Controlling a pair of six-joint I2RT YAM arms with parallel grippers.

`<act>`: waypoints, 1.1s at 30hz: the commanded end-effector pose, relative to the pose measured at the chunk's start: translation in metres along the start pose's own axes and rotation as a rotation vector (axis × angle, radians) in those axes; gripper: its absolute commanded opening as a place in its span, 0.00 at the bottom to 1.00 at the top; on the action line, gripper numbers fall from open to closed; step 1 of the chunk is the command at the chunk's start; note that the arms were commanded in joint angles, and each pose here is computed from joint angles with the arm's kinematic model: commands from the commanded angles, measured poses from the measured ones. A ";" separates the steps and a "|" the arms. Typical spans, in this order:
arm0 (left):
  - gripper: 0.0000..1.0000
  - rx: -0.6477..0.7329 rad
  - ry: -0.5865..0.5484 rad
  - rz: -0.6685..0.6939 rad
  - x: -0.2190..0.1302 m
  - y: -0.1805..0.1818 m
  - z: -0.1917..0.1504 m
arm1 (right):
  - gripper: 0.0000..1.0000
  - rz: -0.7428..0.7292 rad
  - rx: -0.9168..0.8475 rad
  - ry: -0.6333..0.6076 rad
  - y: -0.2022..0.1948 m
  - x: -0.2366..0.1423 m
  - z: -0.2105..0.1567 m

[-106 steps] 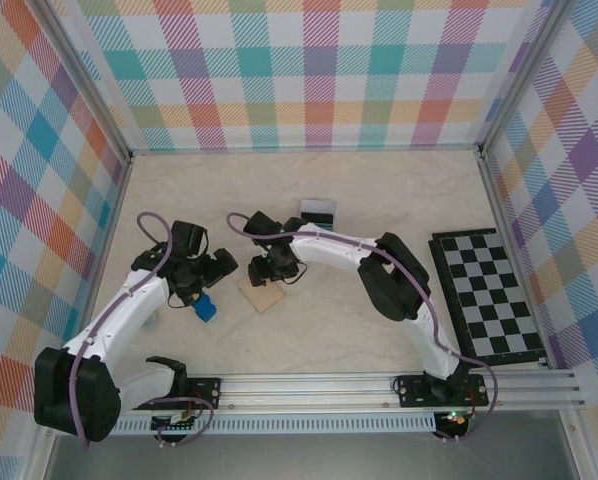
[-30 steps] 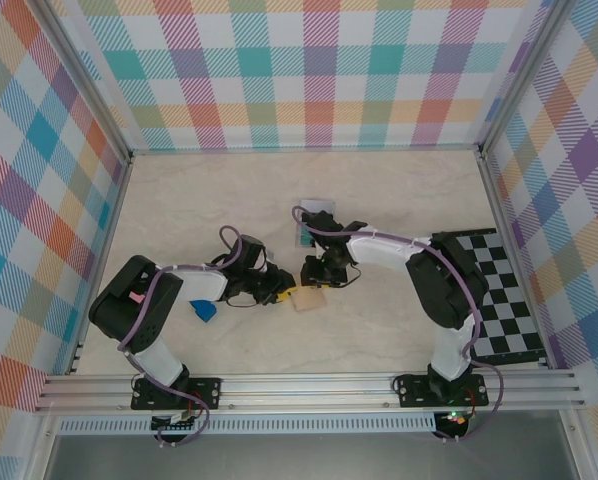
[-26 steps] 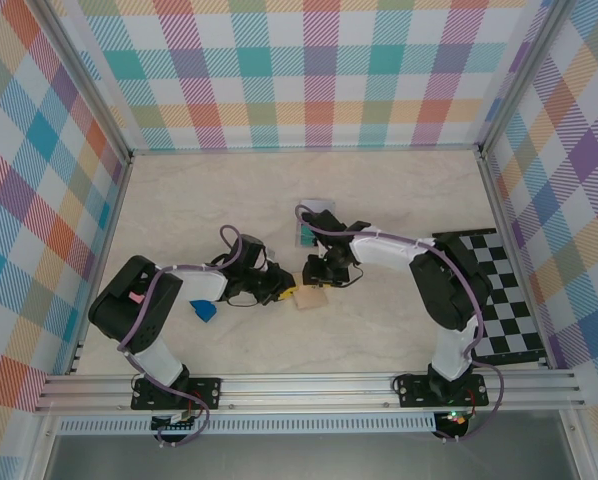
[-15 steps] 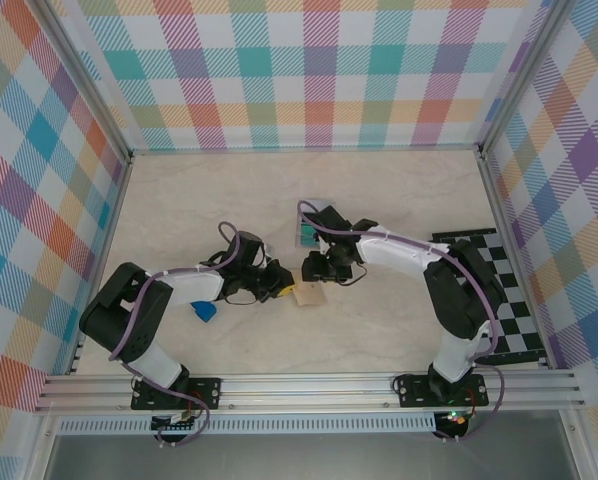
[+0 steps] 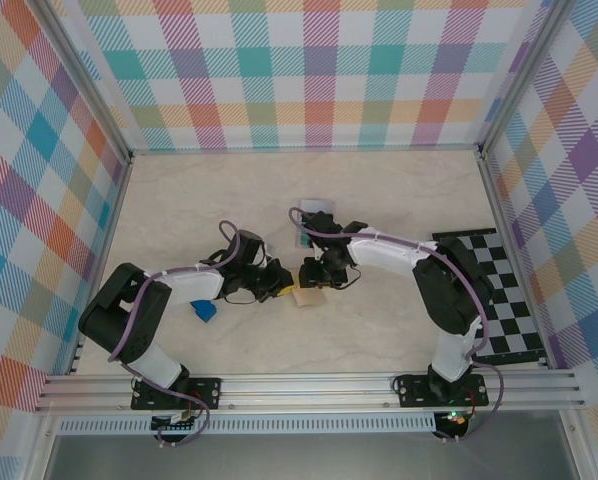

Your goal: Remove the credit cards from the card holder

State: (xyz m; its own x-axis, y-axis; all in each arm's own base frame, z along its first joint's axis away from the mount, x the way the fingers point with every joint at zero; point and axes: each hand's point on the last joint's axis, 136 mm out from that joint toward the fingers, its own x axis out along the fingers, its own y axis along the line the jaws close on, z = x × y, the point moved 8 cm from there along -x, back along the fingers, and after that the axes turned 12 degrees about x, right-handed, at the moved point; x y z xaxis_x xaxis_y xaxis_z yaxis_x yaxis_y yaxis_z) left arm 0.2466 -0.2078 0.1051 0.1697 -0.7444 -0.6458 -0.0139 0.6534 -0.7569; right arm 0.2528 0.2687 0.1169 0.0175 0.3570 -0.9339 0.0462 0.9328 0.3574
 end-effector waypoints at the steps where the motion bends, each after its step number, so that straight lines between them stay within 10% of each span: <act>1: 0.00 0.030 -0.011 -0.003 -0.005 -0.009 0.001 | 0.44 -0.014 -0.008 0.011 0.003 0.001 0.001; 29: 0.00 -0.007 0.004 0.112 -0.008 0.003 -0.004 | 0.33 -0.028 0.087 -0.044 -0.019 -0.012 0.008; 33: 0.20 0.016 0.014 0.164 -0.015 -0.001 -0.003 | 0.29 -0.002 0.081 -0.027 -0.016 -0.009 0.008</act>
State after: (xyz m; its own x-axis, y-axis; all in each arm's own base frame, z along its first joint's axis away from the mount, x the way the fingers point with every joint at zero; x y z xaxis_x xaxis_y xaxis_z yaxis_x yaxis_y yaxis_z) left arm 0.2441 -0.2017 0.1069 0.1637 -0.6750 -0.7194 -0.0399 0.7242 -0.6885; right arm 0.2633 0.2452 0.1141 0.0568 0.3024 -0.9515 0.1527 0.9392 0.3077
